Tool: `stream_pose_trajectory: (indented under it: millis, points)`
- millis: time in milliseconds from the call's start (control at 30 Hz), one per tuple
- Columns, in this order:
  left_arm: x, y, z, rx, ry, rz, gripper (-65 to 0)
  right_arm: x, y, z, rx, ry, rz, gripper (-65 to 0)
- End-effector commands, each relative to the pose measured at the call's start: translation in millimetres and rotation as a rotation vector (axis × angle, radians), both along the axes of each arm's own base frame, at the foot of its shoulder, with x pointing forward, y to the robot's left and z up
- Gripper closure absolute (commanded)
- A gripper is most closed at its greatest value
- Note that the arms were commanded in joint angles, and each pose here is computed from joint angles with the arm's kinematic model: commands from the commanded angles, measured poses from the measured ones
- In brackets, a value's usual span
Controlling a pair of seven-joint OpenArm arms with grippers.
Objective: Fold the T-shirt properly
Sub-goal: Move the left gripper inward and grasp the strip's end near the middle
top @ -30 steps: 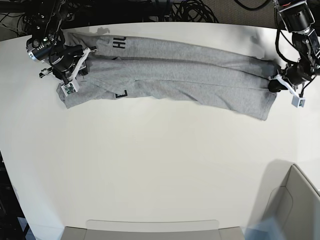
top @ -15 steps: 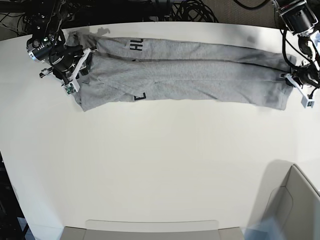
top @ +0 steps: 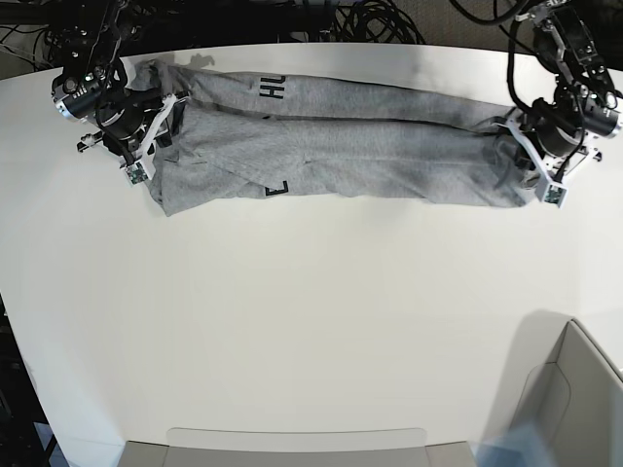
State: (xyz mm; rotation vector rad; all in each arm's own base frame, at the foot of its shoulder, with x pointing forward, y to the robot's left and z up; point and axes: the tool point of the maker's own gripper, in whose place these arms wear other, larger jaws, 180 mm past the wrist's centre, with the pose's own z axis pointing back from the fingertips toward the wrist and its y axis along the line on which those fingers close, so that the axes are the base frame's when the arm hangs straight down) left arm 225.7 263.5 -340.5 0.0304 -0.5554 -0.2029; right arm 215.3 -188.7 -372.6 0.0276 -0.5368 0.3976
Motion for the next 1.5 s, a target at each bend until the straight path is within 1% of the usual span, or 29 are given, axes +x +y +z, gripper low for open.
stream_pose_trajectory:
  millis: [0, 167, 300, 500, 667, 733, 967, 1200, 1267, 1333, 1400, 1467]
  points:
    - [1, -6, 4, 0.005, -0.017, -0.013, 0.0, 8, 1, 10, 0.0, -0.044, 0.016, -17.0]
    - [3, -43, -2, -0.057, -0.018, -0.073, 0.0, 8, 10, 8, 0.01, -0.04, 0.038, -17.0]
    - [4, -77, -10, -0.117, -0.006, -0.132, 0.0, 8, 10, 7, 0.011, -0.039, 0.039, -17.0]
    - [4, -117, -15, -0.196, -0.002, -0.184, 0.0, 8, 11, 7, 0.013, -0.037, 0.037, -17.0]
    - [4, -163, -11, -0.254, -0.007, -0.294, 0.0, 8, 11, 7, 0.013, -0.037, 0.037, -17.0]
    - [3, -174, -11, -0.273, -0.007, -0.313, 0.0, 8, 11, 7, 0.013, -0.037, 0.037, -17.0]
    - [3, -197, -10, -0.296, -0.005, -0.374, 0.0, 7, 11, 7, 0.013, -0.036, 0.037, -17.0]
    - [7, -199, -11, -0.298, -0.004, -0.38, -0.4, 7, 13, 6, 0.02, -0.036, 0.034, -17.0]
    - [8, -196, -10, -0.295, -0.008, -0.373, -8.7, 7, 15, 6, 0.026, -0.036, 0.032, -17.0]
    - [8, -196, -10, -0.294, -0.008, -0.373, -15.5, 7, 15, 6, 0.026, -0.036, 0.032, -17.0]
    - [8, -198, -9, -0.296, -0.009, -0.383, -21.5, 7, 16, 6, 0.029, -0.036, 0.032, -17.0]
    - [8, -199, -9, -0.296, -0.01, -0.385, -25.7, 7, 16, 6, 0.029, -0.036, 0.032, -17.0]
